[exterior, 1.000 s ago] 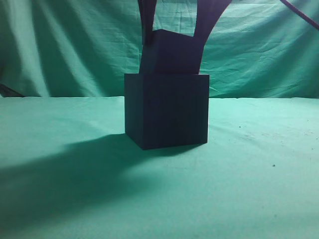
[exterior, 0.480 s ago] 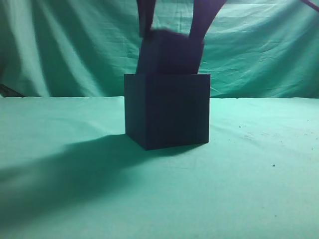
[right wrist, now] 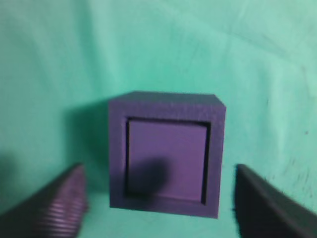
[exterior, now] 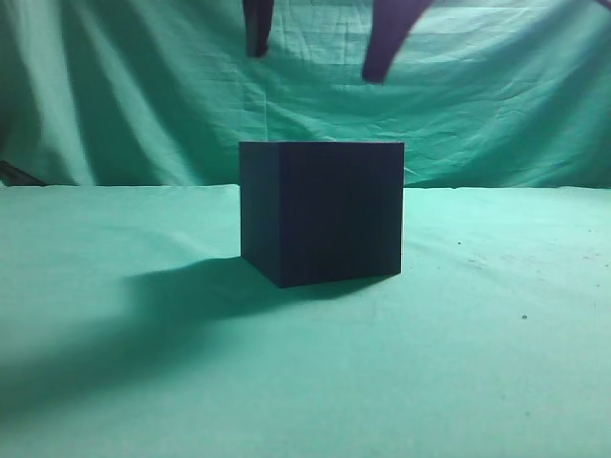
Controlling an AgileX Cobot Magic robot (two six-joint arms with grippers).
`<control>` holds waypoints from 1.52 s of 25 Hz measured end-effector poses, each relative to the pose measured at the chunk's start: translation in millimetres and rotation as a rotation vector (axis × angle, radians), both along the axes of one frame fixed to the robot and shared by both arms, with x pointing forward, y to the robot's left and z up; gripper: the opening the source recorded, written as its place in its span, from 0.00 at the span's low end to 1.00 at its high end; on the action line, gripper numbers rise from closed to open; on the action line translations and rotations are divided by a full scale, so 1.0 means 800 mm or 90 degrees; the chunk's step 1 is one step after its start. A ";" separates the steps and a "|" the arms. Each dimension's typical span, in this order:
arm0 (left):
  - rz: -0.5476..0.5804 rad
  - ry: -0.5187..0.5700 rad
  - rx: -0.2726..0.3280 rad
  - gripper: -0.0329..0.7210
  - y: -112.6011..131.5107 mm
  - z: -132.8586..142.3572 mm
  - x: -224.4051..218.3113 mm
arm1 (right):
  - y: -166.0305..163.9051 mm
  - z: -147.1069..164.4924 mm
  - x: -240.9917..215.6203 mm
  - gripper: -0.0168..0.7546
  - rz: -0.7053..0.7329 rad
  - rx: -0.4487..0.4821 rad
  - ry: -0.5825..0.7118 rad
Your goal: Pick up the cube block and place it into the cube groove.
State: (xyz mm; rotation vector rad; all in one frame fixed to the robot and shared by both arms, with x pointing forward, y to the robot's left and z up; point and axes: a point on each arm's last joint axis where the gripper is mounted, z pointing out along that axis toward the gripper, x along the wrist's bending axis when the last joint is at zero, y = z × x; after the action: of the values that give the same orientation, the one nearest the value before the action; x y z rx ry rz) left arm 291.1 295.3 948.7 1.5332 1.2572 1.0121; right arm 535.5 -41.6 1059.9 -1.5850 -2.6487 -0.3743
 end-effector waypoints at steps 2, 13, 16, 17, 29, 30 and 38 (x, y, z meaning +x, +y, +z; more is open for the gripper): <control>0.000 0.000 0.000 0.04 0.000 0.000 0.000 | 0.002 0.013 0.003 0.58 0.000 0.014 -0.019; 0.000 0.000 0.000 0.04 0.000 0.000 0.000 | -0.048 0.153 -0.059 0.02 0.003 0.136 -0.169; 0.000 0.000 0.000 0.04 0.000 0.000 0.000 | -0.074 0.182 -0.090 0.02 0.003 0.164 -0.203; 0.000 0.000 0.000 0.04 0.000 0.000 0.000 | -0.085 0.190 -0.102 0.02 0.002 0.168 -0.216; 0.000 0.000 0.000 0.04 0.000 0.000 0.000 | -0.216 0.172 -0.236 0.02 -0.010 0.136 -0.331; 0.000 0.000 0.000 0.04 0.000 0.000 0.000 | -0.224 0.167 -0.246 0.02 -0.011 0.146 -0.344; 0.000 0.000 0.000 0.04 0.000 0.000 0.000 | -0.272 0.126 -0.303 0.02 -0.011 0.194 -0.416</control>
State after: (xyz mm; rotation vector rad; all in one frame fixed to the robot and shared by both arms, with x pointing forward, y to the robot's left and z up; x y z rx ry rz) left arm 291.1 295.3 948.7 1.5332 1.2572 1.0121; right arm 292.8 -259.2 1161.0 -1.5807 -2.7823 -1.4360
